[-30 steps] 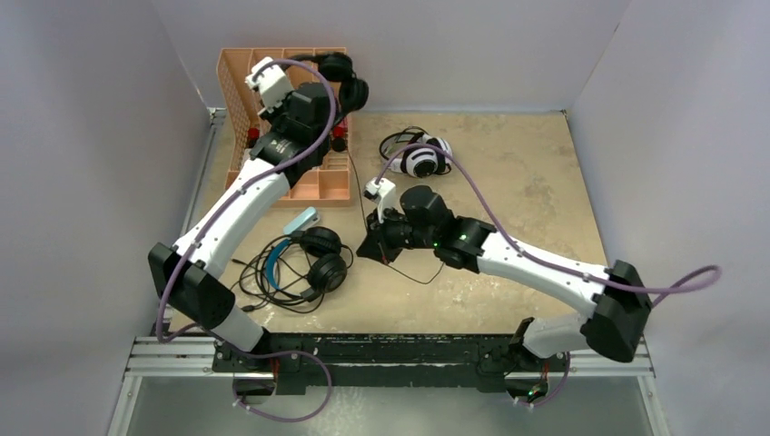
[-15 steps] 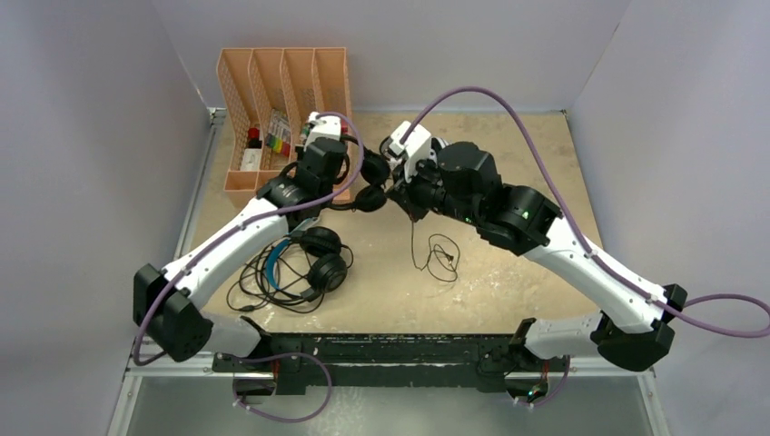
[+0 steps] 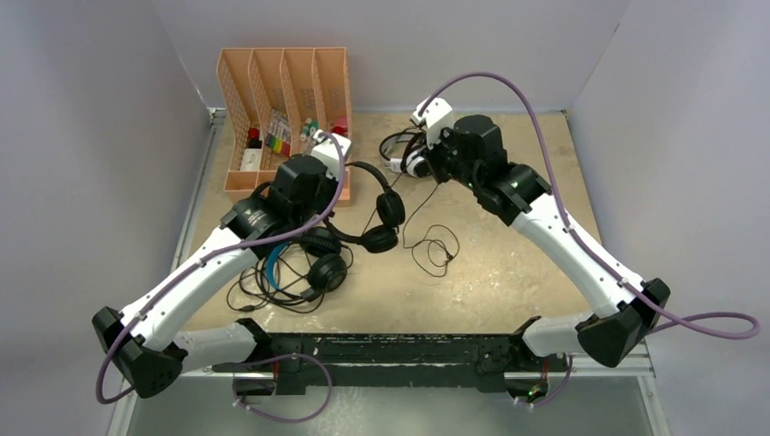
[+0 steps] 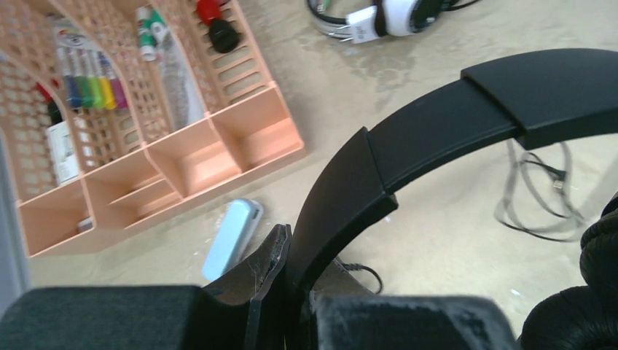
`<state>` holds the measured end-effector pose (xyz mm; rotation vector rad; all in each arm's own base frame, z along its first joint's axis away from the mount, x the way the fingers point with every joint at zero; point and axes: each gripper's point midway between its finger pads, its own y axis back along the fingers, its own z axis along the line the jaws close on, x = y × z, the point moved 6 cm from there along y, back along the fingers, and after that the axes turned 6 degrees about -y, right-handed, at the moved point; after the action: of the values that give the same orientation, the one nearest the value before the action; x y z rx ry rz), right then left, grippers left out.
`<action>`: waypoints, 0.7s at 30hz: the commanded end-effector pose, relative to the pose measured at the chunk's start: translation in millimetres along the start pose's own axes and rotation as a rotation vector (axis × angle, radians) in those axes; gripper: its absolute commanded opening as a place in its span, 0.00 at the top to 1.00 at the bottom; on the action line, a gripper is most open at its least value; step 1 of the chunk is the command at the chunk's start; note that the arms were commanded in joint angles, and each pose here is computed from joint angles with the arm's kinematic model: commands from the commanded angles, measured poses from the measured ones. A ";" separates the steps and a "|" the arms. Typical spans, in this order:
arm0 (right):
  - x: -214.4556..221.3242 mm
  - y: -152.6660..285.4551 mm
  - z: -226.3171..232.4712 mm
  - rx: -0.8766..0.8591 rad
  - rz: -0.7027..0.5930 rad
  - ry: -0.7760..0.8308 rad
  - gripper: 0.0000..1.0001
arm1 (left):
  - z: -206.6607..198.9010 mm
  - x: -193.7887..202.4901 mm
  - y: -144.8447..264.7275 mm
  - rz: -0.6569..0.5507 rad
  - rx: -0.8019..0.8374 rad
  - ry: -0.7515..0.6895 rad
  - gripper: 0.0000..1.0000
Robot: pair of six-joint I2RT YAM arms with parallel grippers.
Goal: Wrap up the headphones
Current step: Wrap the headphones cable around the headphones.
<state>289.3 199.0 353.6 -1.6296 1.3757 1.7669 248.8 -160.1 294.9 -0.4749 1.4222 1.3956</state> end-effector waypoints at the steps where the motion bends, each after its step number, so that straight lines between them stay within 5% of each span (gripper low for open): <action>1: -3.2 -16.7 -0.4 -0.105 -0.126 -0.064 0.98 | -16.3 -27.2 28.7 -0.144 0.212 0.088 1.00; 6: 14.0 -49.3 18.9 -0.204 -0.207 -0.182 0.94 | -34.6 -69.4 58.8 -0.294 0.415 0.352 1.00; 9: 24.3 -69.5 27.7 -0.204 -0.231 -0.397 0.90 | -44.1 -101.6 75.6 -0.403 0.549 0.567 1.00; 13: 24.2 -88.4 40.0 -0.262 -0.342 -0.614 0.91 | -36.9 -129.2 73.6 -0.446 0.509 0.834 1.00; 21: 39.5 -116.5 64.1 -0.386 -0.461 -0.723 0.86 | -16.9 -173.5 87.6 -0.541 0.440 0.937 1.00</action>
<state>334.8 276.0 222.1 -1.1030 0.6634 2.1399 235.9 -229.5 416.3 -0.9871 2.0812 0.5819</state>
